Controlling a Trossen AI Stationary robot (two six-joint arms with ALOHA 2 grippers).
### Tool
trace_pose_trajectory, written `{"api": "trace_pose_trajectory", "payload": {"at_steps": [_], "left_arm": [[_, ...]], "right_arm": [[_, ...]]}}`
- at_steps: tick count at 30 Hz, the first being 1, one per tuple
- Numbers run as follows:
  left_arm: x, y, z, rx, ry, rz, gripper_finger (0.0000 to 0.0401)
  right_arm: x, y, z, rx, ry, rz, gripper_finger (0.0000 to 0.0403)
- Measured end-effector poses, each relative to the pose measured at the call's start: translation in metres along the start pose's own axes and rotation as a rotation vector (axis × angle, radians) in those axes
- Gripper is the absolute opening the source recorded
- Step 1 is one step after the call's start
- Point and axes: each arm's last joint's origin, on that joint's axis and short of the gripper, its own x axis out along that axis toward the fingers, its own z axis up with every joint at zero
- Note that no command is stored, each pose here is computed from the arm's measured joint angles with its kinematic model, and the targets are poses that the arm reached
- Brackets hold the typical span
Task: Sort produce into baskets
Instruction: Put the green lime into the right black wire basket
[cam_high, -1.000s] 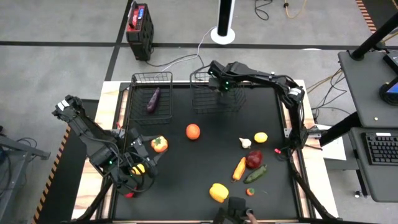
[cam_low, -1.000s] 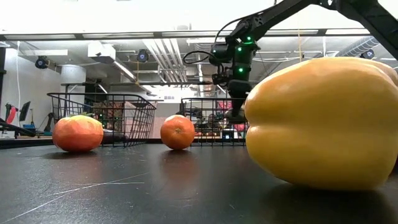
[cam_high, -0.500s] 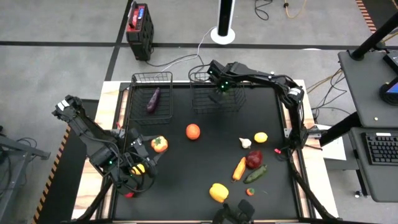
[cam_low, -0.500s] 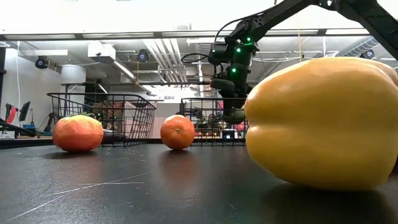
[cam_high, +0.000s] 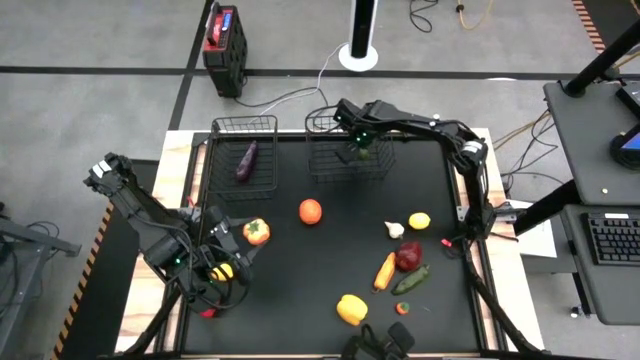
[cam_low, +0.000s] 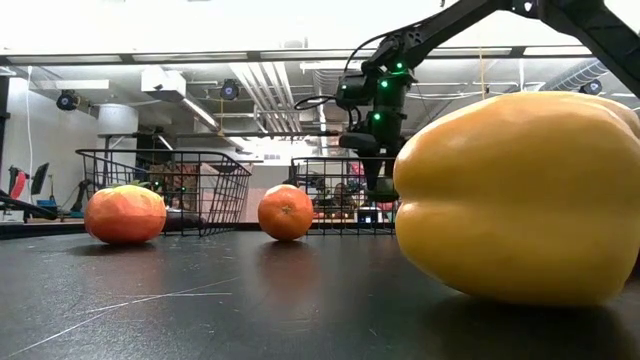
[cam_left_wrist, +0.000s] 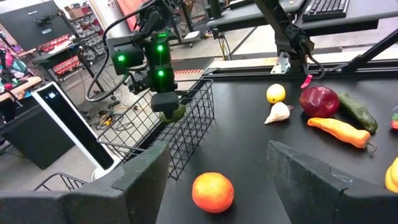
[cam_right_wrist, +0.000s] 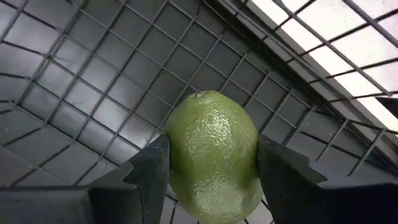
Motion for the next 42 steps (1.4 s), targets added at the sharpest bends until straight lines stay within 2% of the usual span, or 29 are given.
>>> {"api": "trace_pose_trajectory", "payload": {"at_steps": [9,39,42], "left_arm": [[0.000,0.000,0.000,0.008,0.002,0.002,0.0252],[0.000,0.001,-0.001,0.008,0.003,0.005,0.0252],[0.000,0.001,-0.001,0.009,0.003,0.005,0.0252]], "right_arm": [[0.020,0.003,0.002,0.013,0.020,-0.004,0.0203],[0.023,0.004,0.004,0.217,0.003,0.009,0.0203],[0.023,0.006,0.006,0.255,-0.007,0.045,0.0203]]}}
